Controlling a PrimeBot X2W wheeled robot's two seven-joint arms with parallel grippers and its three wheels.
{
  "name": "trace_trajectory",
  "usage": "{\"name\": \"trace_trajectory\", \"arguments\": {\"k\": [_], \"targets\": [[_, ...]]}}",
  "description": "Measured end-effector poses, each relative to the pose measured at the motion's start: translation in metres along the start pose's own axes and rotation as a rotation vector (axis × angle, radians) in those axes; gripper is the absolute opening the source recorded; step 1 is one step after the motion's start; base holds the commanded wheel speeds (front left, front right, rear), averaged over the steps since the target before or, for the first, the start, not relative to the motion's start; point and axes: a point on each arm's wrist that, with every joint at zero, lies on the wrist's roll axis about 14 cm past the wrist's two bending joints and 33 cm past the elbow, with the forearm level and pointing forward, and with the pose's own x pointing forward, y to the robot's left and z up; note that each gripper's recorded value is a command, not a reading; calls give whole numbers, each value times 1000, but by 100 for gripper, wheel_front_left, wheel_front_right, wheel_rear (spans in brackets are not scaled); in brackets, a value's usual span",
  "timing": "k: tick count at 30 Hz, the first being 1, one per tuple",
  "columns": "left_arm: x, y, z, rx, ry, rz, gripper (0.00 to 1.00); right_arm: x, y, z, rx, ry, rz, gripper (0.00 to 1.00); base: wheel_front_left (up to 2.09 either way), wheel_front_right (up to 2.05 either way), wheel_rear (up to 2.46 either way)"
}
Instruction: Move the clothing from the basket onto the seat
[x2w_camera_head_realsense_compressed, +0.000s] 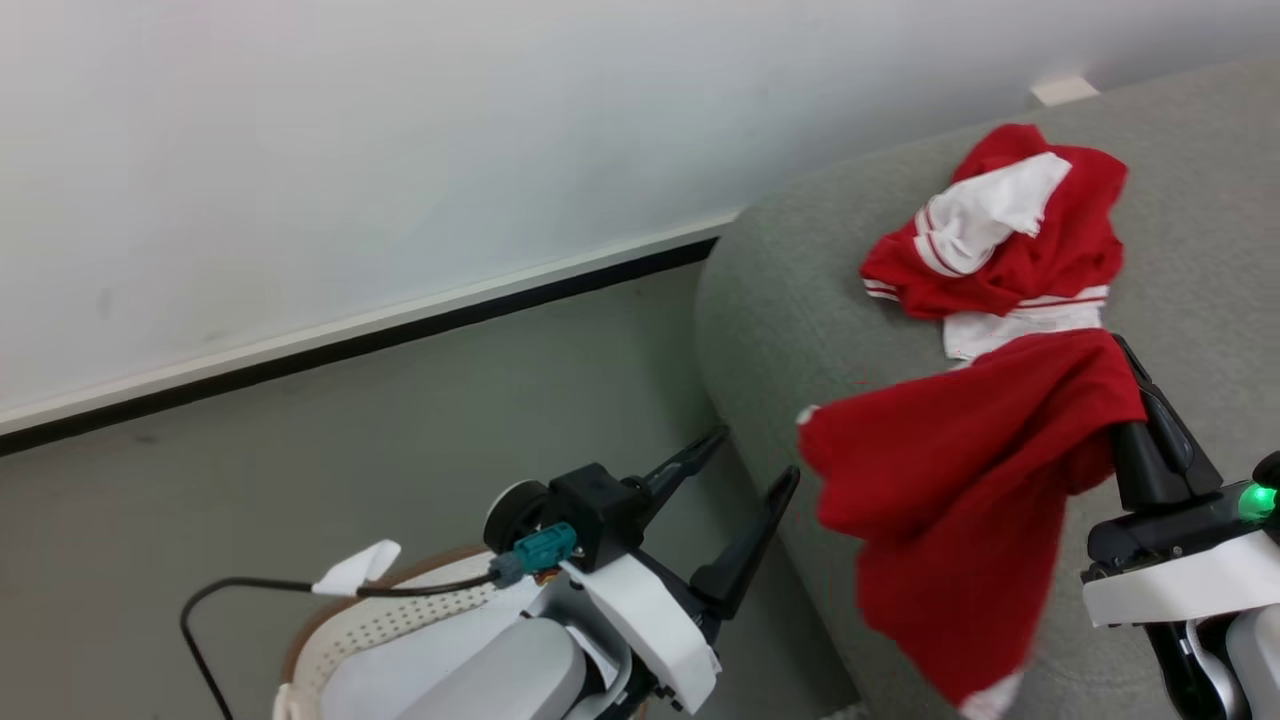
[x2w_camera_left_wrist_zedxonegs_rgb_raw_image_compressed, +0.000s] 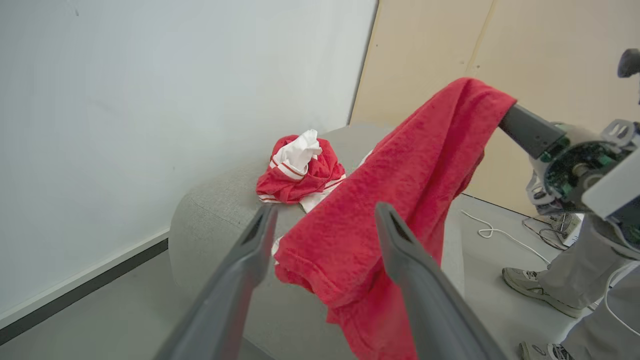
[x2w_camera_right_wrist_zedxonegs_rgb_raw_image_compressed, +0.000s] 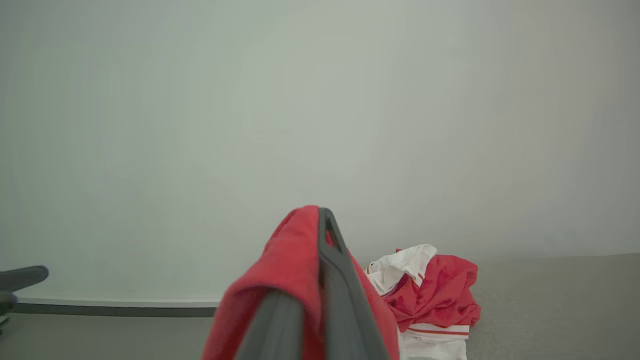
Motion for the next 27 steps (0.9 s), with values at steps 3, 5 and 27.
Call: {"name": "trace_trajectory", "arguments": {"k": [3, 5, 27], "targets": [[8, -11, -7, -11, 9, -42, 100, -11, -8, 1, -6, 5, -35, 0, 0, 0, 0], [12, -16, -9, -11, 8, -61, 100, -17, -14, 2, -12, 8, -53, 0, 0, 0, 0], [8, -6, -21, -49, 19, -33, 100, 18, -26, 14, -113, 26, 15, 0, 0, 0, 0]]}}
